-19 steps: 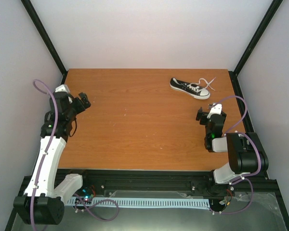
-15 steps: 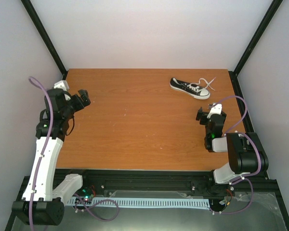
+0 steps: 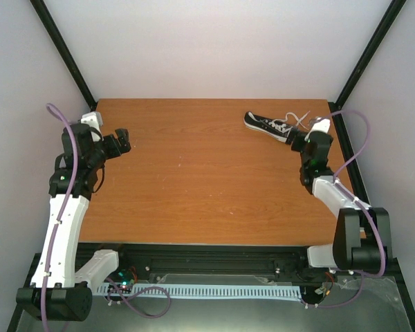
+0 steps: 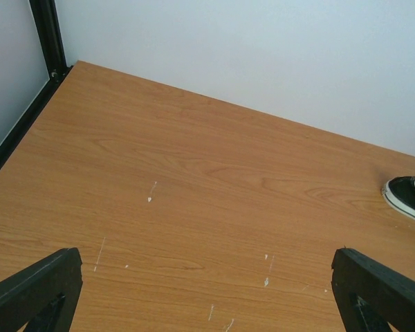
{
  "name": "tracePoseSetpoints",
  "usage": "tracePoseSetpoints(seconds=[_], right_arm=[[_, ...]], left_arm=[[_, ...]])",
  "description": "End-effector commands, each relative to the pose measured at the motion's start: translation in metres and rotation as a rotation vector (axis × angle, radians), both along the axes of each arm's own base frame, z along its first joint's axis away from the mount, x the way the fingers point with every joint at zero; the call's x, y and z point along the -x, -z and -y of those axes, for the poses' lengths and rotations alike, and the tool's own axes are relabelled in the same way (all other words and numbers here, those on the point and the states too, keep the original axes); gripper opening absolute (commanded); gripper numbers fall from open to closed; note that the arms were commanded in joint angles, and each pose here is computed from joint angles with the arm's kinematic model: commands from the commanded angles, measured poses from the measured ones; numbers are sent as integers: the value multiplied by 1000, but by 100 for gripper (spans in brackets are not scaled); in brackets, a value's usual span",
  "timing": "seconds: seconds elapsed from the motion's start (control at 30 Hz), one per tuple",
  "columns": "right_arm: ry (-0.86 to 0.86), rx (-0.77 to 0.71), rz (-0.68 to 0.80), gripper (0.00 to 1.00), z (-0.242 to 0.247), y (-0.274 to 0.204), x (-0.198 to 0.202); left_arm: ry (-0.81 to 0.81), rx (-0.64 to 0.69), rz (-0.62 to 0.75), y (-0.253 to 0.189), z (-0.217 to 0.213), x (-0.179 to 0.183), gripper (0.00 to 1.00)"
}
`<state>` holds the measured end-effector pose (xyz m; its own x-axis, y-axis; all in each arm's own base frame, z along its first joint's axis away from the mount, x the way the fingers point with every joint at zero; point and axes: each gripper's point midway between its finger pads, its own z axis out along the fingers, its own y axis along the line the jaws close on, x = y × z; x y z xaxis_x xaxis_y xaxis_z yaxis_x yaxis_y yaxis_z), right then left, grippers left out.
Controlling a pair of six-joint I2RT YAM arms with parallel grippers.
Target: Tie the shoes
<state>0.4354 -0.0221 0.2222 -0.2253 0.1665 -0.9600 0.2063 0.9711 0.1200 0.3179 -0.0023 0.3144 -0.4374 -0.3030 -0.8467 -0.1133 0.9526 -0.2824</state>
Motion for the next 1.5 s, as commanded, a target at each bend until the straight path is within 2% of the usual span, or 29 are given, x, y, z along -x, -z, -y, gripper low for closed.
tracePoseSetpoints(seconds=[0.0, 0.07, 0.33, 0.57, 0.77, 1.1, 1.27, 1.37, 1.47], right_arm=[[75, -160, -297, 100, 1, 54, -12], [77, -182, -388, 100, -3, 69, -29], [226, -302, -551, 100, 7, 119, -74], [316, -424, -599, 100, 21, 158, -76], [219, -701, -580, 100, 27, 190, -72], [75, -802, -559, 99, 12, 196, -89], [1, -853, -569, 91, 0, 200, -100], [-37, -886, -565, 76, -7, 202, -104], [-60, -921, -554, 57, -11, 203, -107]], left_arm=[[0, -45, -10, 5, -4, -1, 100], [-15, -57, -16, 6, -7, 0, 100], [-37, -73, -24, 11, -12, 4, 100], [-13, -64, -42, 19, -8, 4, 100], [-14, -69, -51, 22, -8, 4, 100], [-26, -76, -62, 25, -11, 5, 100], [-36, -85, -58, 24, -13, 6, 100], [-39, -86, -57, 24, -14, 6, 100], [-35, -86, -60, 26, -13, 7, 100]])
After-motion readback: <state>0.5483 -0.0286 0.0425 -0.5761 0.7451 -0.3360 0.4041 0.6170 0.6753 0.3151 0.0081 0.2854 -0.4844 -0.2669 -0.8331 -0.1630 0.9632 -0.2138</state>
